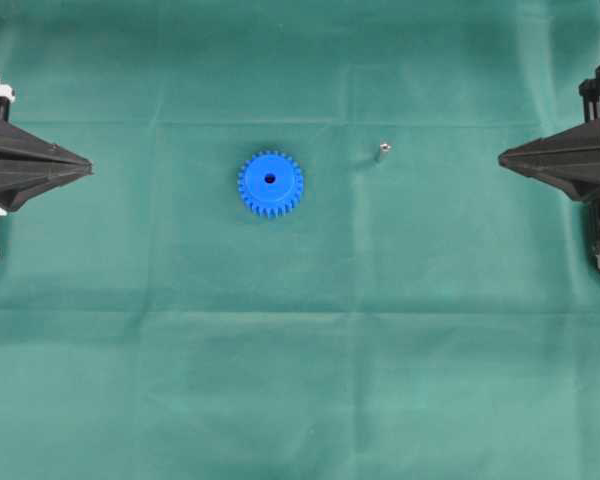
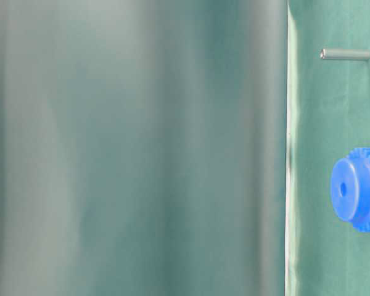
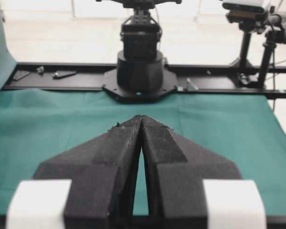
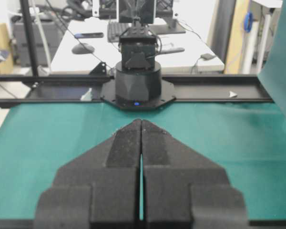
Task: Insert the shaft placed at a random location into the center hole of the medium gear at another random location.
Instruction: 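Move the right gripper left toward the small silver shaft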
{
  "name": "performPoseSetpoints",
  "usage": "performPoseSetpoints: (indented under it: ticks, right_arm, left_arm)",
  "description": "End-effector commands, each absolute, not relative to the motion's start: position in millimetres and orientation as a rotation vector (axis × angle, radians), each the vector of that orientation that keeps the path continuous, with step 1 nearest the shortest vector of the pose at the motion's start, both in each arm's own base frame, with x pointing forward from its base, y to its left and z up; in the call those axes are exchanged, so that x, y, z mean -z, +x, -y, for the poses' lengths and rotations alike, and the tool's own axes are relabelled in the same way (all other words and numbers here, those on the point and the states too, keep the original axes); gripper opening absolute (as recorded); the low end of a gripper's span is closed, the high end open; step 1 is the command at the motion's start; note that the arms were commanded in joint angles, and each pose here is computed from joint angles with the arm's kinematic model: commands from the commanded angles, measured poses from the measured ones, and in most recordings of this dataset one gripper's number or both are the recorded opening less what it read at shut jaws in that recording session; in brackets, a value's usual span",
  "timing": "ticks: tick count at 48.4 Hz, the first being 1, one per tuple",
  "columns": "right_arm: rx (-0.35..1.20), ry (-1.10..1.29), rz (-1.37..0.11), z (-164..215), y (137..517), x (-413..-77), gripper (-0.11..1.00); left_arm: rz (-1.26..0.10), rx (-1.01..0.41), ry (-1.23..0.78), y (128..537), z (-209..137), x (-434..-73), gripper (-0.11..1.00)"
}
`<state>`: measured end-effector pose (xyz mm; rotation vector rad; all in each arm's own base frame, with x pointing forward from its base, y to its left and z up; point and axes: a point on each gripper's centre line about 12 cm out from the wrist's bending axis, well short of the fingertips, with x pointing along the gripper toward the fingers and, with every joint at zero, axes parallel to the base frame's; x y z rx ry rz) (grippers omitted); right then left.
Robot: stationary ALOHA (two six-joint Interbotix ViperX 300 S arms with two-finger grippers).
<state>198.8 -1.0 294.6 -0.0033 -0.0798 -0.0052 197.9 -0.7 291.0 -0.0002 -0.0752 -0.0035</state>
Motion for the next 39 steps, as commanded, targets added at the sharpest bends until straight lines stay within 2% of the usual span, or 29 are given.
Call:
performPoseSetpoints:
  ticks: [1, 14, 24, 29, 39]
  right_arm:
    - [0.008, 0.004, 0.092, 1.6, 200.1, -297.8, 0.01]
    - [0.075, 0.014, -0.026, 16.3, 221.5, -275.1, 0.01]
    - [0.146, 0.037, -0.142, 33.9, 240.0, -244.5, 0.04]
    - [0.182, 0.052, -0.21, 44.0, 251.2, -226.5, 0.22]
    - [0.22, 0.052, -0.325, 59.7, 278.8, -183.8, 0.82]
  left_arm:
    - [0.083, 0.023, -0.004, 201.3, 4.4, -301.1, 0.0]
    - [0.084, 0.026, -0.006, 199.8, 4.9, -302.5, 0.0]
    - [0.083, 0.026, -0.004, 199.9, 4.9, -302.3, 0.0]
    - [0.086, 0.026, -0.004, 199.6, 4.9, -302.8, 0.0]
    - [0.083, 0.026, -0.004, 199.5, 4.9, -302.0, 0.0]
